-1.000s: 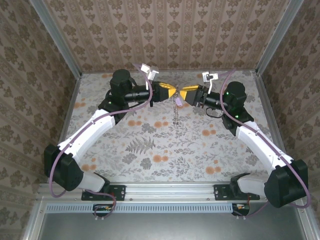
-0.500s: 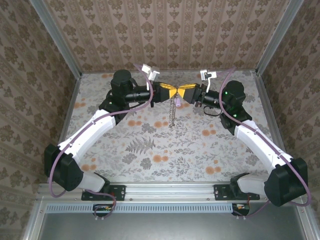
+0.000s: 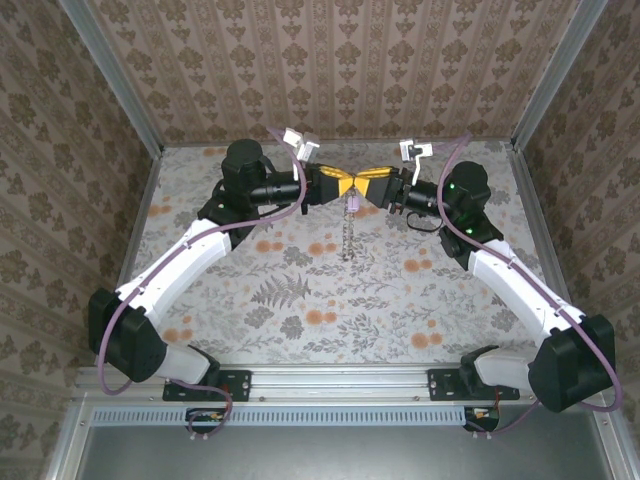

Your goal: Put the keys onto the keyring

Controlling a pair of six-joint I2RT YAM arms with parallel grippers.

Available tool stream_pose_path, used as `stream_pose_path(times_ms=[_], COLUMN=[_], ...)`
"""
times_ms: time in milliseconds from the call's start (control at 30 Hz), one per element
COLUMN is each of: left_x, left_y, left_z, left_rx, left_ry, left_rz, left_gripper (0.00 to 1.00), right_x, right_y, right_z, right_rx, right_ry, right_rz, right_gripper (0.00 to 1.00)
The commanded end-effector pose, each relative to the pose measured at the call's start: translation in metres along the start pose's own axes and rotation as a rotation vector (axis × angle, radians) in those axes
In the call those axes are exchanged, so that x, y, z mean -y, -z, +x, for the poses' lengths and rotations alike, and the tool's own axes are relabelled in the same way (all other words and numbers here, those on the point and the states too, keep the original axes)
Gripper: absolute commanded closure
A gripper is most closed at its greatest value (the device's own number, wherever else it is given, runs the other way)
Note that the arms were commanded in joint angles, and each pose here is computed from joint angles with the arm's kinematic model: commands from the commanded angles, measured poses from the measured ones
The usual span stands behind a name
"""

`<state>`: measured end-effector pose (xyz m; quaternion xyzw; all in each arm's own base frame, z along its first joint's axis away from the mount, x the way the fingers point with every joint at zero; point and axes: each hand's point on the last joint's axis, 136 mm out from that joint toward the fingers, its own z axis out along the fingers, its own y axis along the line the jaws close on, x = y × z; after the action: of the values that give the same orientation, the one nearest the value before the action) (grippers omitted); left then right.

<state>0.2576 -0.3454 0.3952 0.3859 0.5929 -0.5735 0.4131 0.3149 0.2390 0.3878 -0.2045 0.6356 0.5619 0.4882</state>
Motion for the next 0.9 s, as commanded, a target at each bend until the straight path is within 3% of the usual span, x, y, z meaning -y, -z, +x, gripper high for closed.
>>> stream_pose_path(times_ms=[0, 433, 733, 867], left_x=[0.017, 0.015, 0.006, 0.001], left_y=[0.004, 0.003, 0.004, 0.013], left_z=[-0.018, -0.016, -0.014, -0.016], left_rx=[0.044, 0.042, 0.029, 0.012], left_ry=[-0.066, -0.059, -0.044, -0.054], left_rz=[0.027, 0.025, -0.021, -0.053], left_gripper=[1.0, 1.0, 1.0, 0.77], right_x=[0.0, -0.005, -0.002, 0.0], right_y=[-0.002, -0.002, -0.001, -0.001], right_z=[0.004, 0.004, 0.005, 0.009], right_rx=[-0.004, -0.009, -0.048, -0.124], right_ry=[0.003, 0.009, 0.035, 0.073], right_rz=[-0.014, -0.033, 0.001, 0.042], right_gripper=[0.68, 0.99, 1.0, 1.0])
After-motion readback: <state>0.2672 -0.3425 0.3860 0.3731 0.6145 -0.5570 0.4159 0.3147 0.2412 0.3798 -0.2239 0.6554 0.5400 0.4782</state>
